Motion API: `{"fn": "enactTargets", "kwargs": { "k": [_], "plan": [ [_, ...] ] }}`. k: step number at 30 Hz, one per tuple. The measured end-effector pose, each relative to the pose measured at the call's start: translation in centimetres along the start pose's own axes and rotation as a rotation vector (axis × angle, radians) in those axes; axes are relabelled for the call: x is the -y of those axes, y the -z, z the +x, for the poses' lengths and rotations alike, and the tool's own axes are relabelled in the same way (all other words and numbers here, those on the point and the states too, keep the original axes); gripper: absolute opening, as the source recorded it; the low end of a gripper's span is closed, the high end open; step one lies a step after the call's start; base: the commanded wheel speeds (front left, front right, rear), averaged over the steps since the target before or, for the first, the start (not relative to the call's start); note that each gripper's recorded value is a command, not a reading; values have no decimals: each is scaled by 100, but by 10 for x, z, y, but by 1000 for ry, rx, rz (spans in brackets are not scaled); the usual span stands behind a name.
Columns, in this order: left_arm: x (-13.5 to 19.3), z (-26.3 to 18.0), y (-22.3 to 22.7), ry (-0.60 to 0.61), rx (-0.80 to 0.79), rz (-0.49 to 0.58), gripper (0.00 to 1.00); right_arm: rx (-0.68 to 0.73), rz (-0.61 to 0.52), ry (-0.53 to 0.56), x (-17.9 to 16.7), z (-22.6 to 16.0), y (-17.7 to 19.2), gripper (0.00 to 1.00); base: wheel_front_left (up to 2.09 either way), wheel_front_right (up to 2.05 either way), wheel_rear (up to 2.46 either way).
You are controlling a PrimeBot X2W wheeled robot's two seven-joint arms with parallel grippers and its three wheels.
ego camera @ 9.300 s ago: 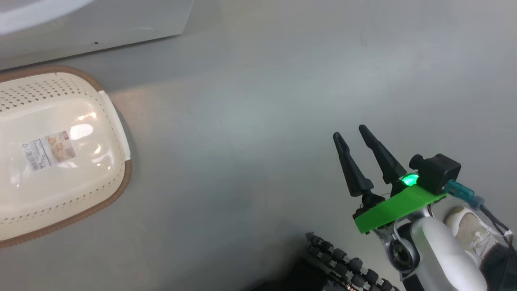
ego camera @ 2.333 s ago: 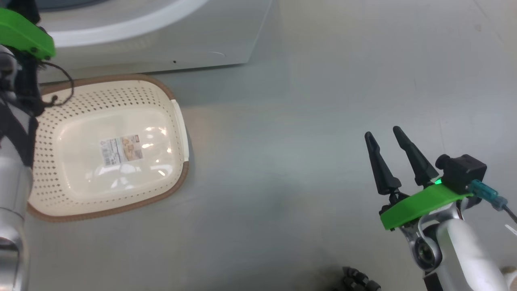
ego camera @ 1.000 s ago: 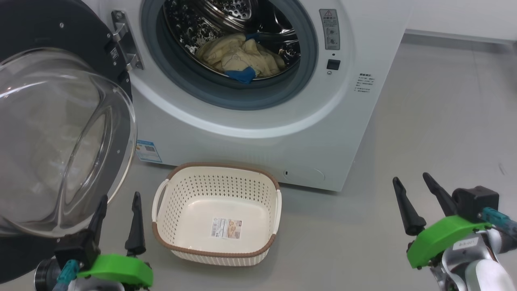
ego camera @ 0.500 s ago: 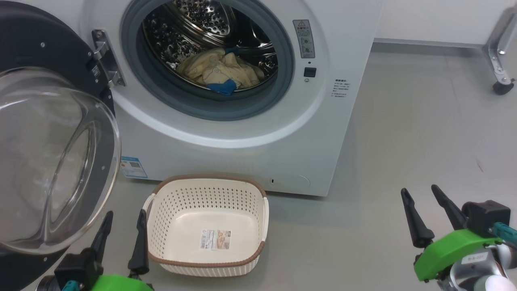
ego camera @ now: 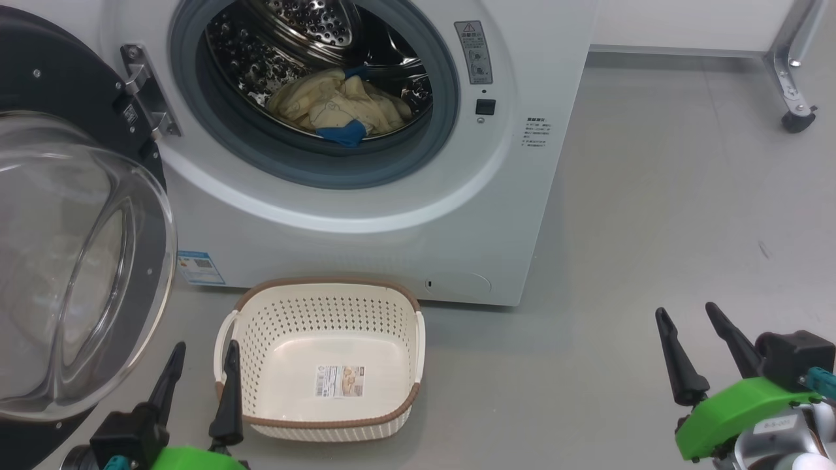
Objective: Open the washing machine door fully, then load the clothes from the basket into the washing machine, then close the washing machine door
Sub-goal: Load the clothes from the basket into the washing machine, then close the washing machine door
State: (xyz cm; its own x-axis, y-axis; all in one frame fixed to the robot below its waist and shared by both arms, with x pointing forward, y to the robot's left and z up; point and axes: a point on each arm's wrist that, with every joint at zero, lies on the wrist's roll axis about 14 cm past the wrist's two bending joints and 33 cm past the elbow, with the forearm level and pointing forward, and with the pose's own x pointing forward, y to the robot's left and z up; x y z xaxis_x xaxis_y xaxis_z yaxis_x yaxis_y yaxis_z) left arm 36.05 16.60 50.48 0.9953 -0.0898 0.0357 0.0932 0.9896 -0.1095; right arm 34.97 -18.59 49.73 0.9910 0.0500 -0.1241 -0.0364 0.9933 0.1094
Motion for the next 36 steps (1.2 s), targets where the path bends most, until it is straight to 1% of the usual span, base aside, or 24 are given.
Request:
{"fn": "enactTargets", "kwargs": {
  "k": [25, 31, 36],
  "plan": [
    [-2, 0, 4, 0, -10, 25, 100, -10, 0, -9, -3, 4, 3, 100, -1, 1, 0],
    [-2, -1, 7, 0, -17, 31, 100, -11, 0, -9, -3, 4, 3, 100, -77, 77, 0],
    [-3, 1, 3, 2, -8, 37, 100, -2, 0, -14, -4, 7, 0, 100, -152, 152, 0]
  ]
}}
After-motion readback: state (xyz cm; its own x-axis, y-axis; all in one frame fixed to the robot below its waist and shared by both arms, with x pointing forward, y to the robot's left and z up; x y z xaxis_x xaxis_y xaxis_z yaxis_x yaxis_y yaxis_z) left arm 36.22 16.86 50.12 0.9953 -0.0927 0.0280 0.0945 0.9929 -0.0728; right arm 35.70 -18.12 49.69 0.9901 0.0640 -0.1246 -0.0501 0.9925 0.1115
